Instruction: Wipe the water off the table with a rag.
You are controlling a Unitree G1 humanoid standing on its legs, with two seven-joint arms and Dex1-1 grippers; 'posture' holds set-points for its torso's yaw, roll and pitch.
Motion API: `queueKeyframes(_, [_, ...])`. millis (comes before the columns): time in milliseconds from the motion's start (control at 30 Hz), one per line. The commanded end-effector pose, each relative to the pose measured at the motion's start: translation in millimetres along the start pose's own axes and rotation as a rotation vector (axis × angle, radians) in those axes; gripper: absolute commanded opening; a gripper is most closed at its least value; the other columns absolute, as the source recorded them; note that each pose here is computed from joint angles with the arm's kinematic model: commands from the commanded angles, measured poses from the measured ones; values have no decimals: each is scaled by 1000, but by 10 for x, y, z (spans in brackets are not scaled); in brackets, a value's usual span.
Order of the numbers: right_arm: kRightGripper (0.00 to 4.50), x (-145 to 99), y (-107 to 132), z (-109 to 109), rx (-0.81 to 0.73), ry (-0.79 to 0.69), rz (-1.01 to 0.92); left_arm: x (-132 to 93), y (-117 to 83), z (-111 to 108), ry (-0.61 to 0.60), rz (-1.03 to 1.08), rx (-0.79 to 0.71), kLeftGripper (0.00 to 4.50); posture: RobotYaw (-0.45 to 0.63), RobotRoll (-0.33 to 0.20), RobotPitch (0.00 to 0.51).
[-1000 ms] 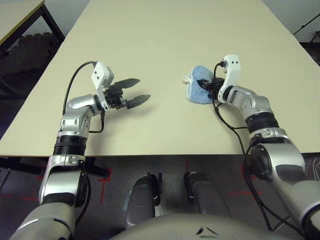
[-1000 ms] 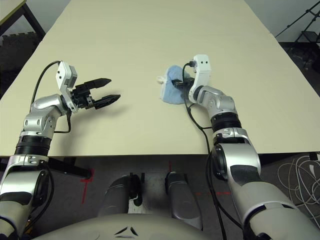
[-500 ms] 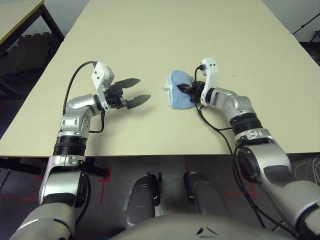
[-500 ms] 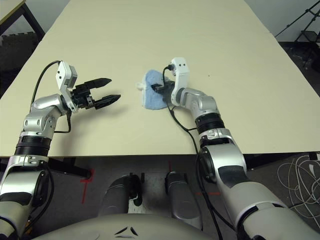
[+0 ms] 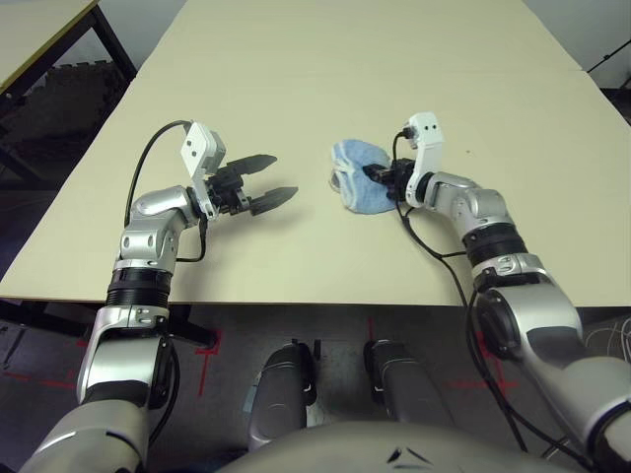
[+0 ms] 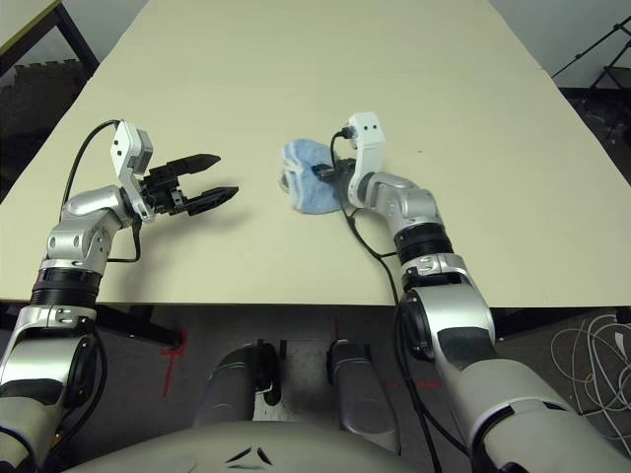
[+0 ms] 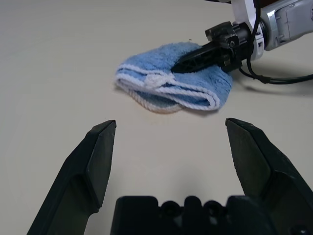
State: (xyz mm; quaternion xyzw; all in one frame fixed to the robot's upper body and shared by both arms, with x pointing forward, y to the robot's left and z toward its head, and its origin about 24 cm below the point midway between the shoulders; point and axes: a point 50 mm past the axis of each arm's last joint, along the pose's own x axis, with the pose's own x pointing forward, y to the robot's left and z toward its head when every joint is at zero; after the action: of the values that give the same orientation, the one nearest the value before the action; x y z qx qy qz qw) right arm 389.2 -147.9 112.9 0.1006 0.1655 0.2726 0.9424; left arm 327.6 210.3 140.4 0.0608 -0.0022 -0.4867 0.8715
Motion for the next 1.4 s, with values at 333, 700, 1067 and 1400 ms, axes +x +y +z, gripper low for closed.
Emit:
queueKeyframes(333, [0, -419, -579, 295, -97, -64, -216, -10, 4, -28, 14, 3, 3, 4500, -144, 0, 123])
queueKeyframes(700, [0, -778, -951, 265, -219, 3, -365, -9, 4, -34, 14, 8, 5, 4500, -148, 0, 128])
queueKeyframes(1067, [0, -966, -973, 520, -230, -75, -260, -8, 21, -40, 13, 31, 11, 4500, -151, 0, 135])
queueKeyframes(1400, [0, -1408, -988, 1001, -264, -83, -168, -15, 22, -70, 14, 36, 4, 4500, -164, 0, 137])
